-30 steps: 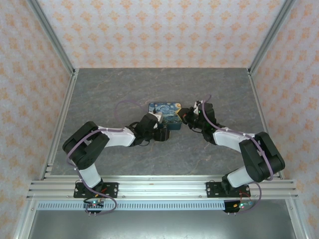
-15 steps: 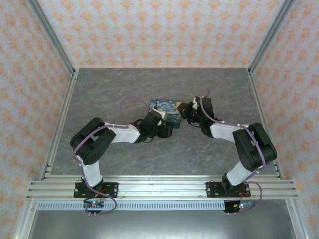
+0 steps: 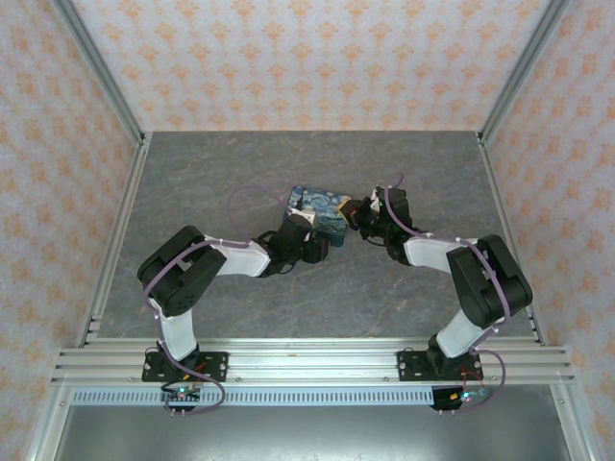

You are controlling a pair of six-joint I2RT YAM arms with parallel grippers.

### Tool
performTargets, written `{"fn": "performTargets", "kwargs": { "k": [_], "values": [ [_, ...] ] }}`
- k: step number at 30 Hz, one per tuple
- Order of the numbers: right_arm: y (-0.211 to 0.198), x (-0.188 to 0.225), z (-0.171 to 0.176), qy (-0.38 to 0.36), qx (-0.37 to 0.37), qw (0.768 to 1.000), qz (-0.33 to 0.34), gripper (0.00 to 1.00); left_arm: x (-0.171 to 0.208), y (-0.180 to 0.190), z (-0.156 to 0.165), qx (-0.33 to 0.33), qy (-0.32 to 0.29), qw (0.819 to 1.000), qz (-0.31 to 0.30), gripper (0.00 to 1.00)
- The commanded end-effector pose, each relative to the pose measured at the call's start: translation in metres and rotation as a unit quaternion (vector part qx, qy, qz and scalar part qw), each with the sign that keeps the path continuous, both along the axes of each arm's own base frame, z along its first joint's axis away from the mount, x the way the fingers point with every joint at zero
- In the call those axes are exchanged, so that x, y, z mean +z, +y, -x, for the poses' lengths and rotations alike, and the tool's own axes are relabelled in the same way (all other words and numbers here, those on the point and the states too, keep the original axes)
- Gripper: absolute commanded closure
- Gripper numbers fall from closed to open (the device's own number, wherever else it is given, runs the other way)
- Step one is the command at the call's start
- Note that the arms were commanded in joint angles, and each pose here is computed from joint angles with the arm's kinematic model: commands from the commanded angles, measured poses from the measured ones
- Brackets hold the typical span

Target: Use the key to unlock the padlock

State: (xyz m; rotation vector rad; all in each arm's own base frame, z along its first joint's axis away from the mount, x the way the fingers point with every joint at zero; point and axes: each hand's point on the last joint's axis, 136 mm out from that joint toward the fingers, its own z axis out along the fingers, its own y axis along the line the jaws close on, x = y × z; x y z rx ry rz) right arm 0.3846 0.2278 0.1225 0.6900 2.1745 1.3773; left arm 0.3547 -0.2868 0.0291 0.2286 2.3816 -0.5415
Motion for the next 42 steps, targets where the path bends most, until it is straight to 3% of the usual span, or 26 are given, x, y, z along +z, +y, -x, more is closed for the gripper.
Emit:
{"fn": "performTargets", "kwargs": {
  "k": [1,5,9,18,22,32,42],
  "values": [
    [0.0,0.006,-0.007,-0.013,-0.004,1.0,-0.009,1.0,0.011,-0.023,-0.002,-0.035,-0.004,0.998,0.042,0.4],
    [-0.001,0.003,-0.006,-0.012,-0.005,1.0,-0.007,1.0,0.029,-0.04,0.005,-0.055,0.009,0.992,0.109,0.4],
    [-0.002,0.001,-0.006,-0.011,-0.007,1.0,-0.006,1.0,0.037,-0.041,0.002,-0.034,0.017,0.987,0.158,0.4],
    [-0.004,0.0,-0.003,-0.011,-0.011,1.0,-0.009,1.0,0.023,-0.026,-0.008,0.026,0.045,0.977,0.209,0.4],
    [-0.004,-0.001,-0.002,-0.011,-0.012,1.0,-0.008,1.0,0.014,-0.02,-0.008,0.037,0.049,0.979,0.194,0.4],
    [-0.003,0.0,-0.007,-0.01,-0.01,1.0,-0.003,1.0,0.009,-0.003,-0.012,0.029,0.02,0.996,0.087,0.4],
    [-0.001,0.028,-0.021,-0.032,-0.005,0.999,-0.011,1.0,0.014,-0.005,-0.014,-0.003,-0.01,1.0,0.021,0.4]
  ]
}}
